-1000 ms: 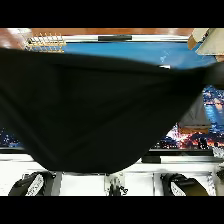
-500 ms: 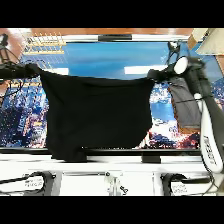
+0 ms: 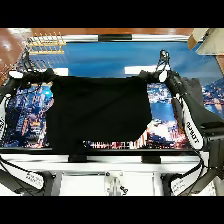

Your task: Fold the shirts.

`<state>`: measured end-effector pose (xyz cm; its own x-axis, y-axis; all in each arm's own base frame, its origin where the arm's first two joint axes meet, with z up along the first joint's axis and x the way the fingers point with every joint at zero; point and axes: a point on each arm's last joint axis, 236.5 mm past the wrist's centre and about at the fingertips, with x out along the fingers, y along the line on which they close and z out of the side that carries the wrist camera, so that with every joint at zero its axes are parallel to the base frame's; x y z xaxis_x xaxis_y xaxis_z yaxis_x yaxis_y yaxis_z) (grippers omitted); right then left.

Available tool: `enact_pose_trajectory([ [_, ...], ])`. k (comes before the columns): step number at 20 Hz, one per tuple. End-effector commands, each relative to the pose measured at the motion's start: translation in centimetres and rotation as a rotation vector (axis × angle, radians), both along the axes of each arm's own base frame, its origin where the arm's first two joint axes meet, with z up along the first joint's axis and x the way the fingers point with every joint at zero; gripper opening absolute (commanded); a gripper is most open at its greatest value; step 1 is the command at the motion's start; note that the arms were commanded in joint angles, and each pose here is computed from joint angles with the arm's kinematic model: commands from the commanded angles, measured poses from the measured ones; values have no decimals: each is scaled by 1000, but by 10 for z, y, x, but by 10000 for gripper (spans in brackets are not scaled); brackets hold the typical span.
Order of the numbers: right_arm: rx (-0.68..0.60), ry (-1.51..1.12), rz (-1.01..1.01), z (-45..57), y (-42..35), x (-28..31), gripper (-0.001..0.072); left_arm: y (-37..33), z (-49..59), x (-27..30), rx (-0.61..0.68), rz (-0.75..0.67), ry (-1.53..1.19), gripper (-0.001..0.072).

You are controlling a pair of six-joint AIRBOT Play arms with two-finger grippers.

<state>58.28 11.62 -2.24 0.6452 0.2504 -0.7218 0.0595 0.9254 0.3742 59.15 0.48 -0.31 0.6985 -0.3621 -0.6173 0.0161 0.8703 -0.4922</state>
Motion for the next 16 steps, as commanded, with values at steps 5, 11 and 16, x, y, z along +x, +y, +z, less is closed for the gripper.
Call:
enact_pose_trajectory([
  [5,-27,412,157,-10,2,-105,71,-5,-31,-118,-45,-352,380,29],
  [11,-81,633,171,-47,-10,-145,71,22,-57,-176,65,-399,646,28],
  [16,-66,632,149,-67,-8,-137,71,5,-68,-177,66,-432,672,29],
])
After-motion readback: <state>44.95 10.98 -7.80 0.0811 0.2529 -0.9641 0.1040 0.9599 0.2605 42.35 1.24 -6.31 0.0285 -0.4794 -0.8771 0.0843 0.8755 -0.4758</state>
